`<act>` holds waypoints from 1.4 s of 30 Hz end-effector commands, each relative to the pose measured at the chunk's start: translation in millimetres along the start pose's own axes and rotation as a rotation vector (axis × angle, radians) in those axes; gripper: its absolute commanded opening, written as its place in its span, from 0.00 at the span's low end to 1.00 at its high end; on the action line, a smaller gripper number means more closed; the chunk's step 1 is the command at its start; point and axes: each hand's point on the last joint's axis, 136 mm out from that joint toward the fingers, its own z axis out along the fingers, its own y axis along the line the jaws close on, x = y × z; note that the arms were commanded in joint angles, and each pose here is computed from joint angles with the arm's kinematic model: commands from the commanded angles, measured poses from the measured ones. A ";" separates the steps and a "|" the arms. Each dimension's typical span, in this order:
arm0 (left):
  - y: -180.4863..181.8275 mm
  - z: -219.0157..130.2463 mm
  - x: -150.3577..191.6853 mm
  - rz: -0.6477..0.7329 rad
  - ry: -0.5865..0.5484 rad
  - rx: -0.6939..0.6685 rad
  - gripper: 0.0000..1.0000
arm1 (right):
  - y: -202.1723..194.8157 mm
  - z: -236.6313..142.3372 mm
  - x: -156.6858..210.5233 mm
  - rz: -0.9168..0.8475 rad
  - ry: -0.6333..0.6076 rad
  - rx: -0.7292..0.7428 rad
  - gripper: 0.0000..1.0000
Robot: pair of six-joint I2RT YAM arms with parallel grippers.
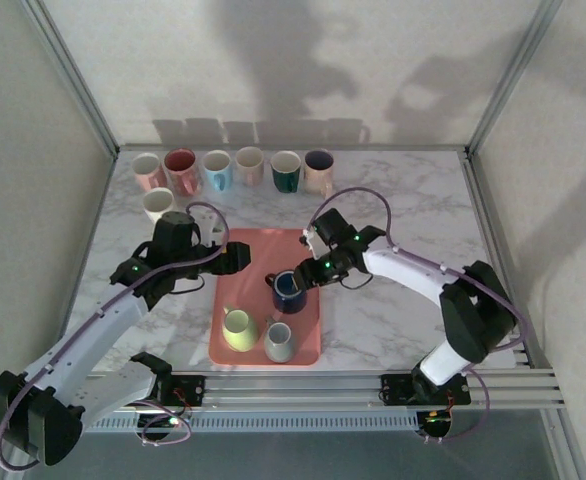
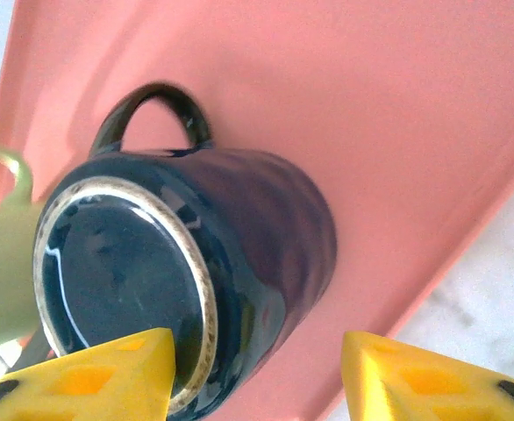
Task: Turn the mug right side up
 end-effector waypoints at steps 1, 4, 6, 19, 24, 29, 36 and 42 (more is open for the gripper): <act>-5.2 -2.9 -19.2 0.108 -0.044 0.000 0.75 | -43.2 12.4 -8.1 -0.015 0.037 0.156 0.53; -4.5 2.7 -22.2 0.185 -0.041 -0.003 0.74 | -54.8 12.5 -29.8 -0.076 0.037 0.180 0.53; -5.3 5.6 -24.7 0.252 -0.045 0.003 0.72 | -46.5 4.0 -46.9 -0.129 0.008 0.137 0.54; 10.9 -0.6 -3.7 0.918 -0.005 -0.062 0.74 | 23.1 -105.7 -42.3 -0.031 -0.213 -0.167 0.59; 13.6 10.8 19.1 1.073 0.054 0.010 0.74 | 26.1 -116.2 -10.1 0.006 -0.185 -0.195 0.60; 23.2 25.9 24.4 1.200 0.048 0.004 0.73 | 20.5 -113.6 12.2 0.055 -0.136 -0.194 0.61; 25.1 56.7 35.5 1.283 0.122 0.108 0.70 | 3.0 -108.1 19.1 0.212 -0.119 -0.178 0.59; 24.5 77.4 32.4 1.292 0.142 0.127 0.70 | -8.0 -109.7 20.4 0.265 -0.150 -0.172 0.59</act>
